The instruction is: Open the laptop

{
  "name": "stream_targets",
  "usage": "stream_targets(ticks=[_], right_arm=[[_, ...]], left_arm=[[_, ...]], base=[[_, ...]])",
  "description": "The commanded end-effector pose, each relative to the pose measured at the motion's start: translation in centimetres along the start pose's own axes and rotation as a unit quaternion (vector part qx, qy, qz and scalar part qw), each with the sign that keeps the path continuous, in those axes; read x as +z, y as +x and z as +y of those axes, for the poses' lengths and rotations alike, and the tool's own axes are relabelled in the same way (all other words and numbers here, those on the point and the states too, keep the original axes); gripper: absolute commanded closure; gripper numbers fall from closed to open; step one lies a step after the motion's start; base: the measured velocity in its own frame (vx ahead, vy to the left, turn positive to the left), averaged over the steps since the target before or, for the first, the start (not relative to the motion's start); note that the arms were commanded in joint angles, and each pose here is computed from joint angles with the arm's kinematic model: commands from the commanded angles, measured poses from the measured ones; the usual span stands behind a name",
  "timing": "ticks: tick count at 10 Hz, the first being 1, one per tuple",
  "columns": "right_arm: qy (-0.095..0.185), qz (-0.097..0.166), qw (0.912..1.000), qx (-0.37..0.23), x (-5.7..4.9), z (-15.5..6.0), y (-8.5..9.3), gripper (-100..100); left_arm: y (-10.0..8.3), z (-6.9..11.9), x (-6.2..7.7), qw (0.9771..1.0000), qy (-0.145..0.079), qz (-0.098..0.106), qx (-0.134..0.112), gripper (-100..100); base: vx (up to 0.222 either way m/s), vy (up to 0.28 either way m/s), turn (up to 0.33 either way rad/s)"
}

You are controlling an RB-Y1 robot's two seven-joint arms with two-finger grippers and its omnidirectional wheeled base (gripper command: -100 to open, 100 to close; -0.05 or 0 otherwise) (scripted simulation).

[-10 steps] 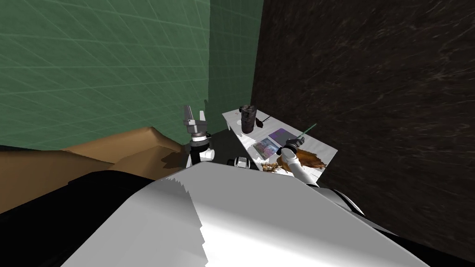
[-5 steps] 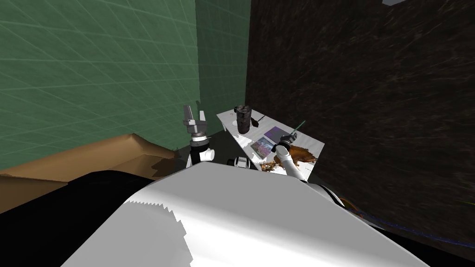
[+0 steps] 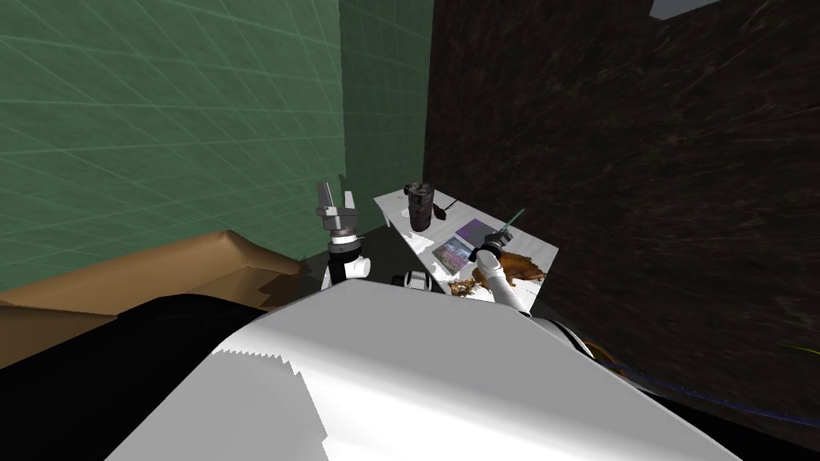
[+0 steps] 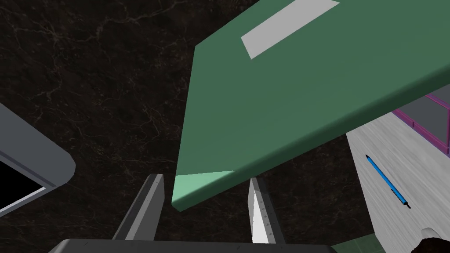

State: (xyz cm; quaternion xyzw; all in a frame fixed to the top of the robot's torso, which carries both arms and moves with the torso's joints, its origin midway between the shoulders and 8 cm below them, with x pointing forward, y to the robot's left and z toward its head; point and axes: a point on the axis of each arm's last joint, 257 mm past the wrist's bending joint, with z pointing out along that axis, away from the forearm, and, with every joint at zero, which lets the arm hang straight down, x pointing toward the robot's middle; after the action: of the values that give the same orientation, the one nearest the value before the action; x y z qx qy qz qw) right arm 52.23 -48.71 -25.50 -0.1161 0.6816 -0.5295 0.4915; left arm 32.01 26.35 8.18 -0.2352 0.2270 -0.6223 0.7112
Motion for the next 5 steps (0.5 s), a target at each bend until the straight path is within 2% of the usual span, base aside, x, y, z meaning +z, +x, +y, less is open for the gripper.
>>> stream_targets(ticks=[1,2,3,4,5], right_arm=[[-0.005,0.028,0.9996,-0.001,0.5,-0.1,4.5,100],[-0.005,0.038,0.9993,0.002,0.8,-0.4,5.9,100],[0.0,0.051,0.9987,-0.001,1.1,-1.1,8.3,100],[-0.001,0.059,0.9983,0.003,1.2,-1.3,8.9,100],[0.01,0.068,0.9976,0.003,1.7,-2.8,10.9,100]], left_arm=[[0.0,0.0,0.0,1.0,0.0,0.0,0.0,0],[0.0,0.0,0.0,1.0,0.0,0.0,0.0,0],[0.0,0.0,0.0,1.0,0.0,0.0,0.0,0],[0.0,0.0,0.0,1.0,0.0,0.0,0.0,0],[0.0,0.0,0.0,1.0,0.0,0.0,0.0,0]], base=[[-0.038,-0.021,0.382],[-0.057,0.005,0.264],[-0.071,0.025,0.322],[-0.063,0.049,0.196],[-0.069,0.07,0.324]])
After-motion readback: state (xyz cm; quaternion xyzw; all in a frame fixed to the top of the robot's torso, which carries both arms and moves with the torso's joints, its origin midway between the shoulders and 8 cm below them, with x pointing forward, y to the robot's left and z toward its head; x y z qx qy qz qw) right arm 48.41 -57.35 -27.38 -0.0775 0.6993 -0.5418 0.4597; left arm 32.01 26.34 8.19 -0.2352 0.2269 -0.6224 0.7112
